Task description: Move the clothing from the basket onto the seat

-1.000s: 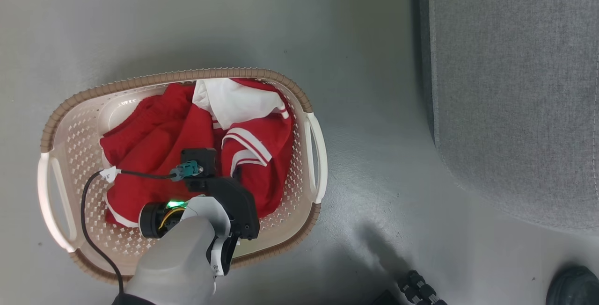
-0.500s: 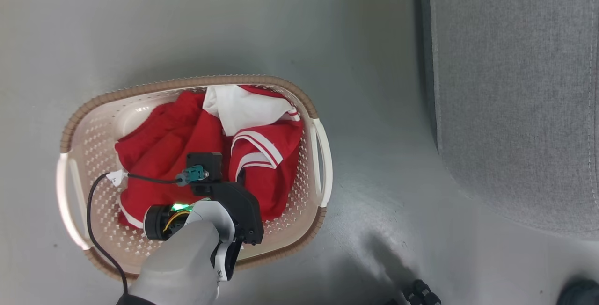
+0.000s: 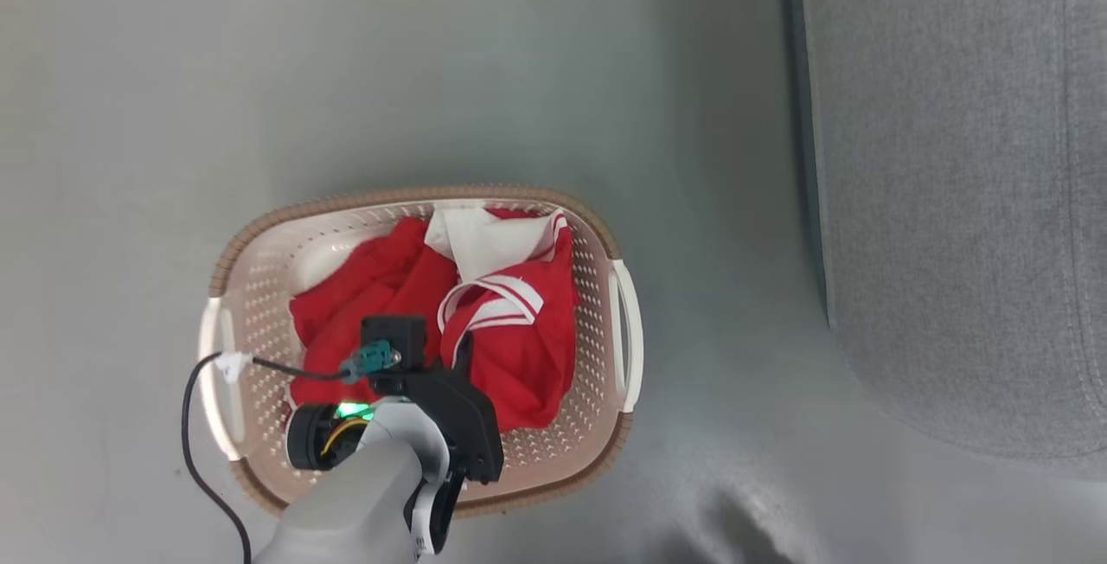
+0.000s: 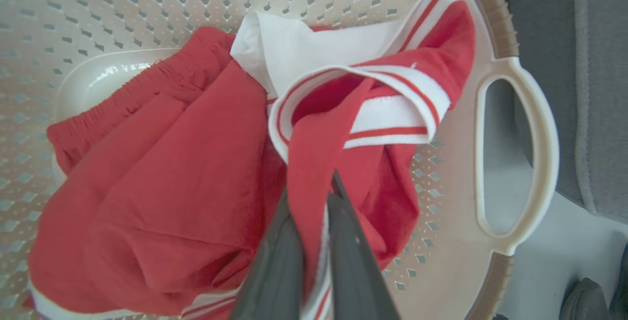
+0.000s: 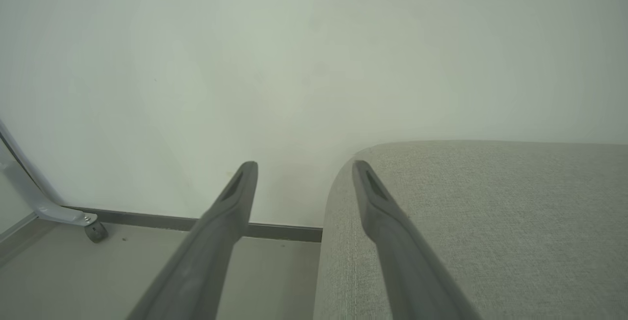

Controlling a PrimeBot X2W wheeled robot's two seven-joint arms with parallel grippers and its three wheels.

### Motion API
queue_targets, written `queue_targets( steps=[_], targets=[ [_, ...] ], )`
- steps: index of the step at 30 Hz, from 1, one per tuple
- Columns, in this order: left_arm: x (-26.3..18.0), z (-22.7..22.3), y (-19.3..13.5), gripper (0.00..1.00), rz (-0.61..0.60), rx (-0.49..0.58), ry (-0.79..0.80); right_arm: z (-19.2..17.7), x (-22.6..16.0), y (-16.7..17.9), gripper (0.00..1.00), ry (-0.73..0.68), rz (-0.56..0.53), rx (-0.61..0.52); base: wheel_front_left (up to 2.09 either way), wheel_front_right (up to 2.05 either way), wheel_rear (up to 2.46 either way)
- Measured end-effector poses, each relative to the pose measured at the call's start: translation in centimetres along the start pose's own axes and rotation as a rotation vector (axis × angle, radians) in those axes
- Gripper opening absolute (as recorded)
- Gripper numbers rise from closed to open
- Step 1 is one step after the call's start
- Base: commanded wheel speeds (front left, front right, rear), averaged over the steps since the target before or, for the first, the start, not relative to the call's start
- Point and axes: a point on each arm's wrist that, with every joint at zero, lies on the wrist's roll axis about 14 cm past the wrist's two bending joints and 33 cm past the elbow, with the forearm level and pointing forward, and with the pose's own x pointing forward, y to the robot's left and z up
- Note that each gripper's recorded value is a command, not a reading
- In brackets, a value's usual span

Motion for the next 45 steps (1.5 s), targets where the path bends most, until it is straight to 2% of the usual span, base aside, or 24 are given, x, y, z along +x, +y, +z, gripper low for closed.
queue_targets(
  steps=[15, 27, 45],
  targets=[
    [-5.9, 4.2, -0.8, 0.00, 0.031, 0.011, -0.165, 3.0, -1.7, 2.6, 1.00, -0.044, 0.023, 0.022, 0.00, 0.00, 0.00],
    [-11.0, 8.6, -0.3, 0.00, 0.091, -0.009, -0.337, 3.2, -4.7, 4.8, 1.00, -0.019, 0.029, 0.051, 0.00, 0.00, 0.00],
    [-20.9, 15.1, -1.6, 0.00, 0.142, 0.132, -0.655, 4.5, -9.7, 11.3, 1.00, -0.030, 0.094, 0.096, 0.00, 0.00, 0.00]
  ],
)
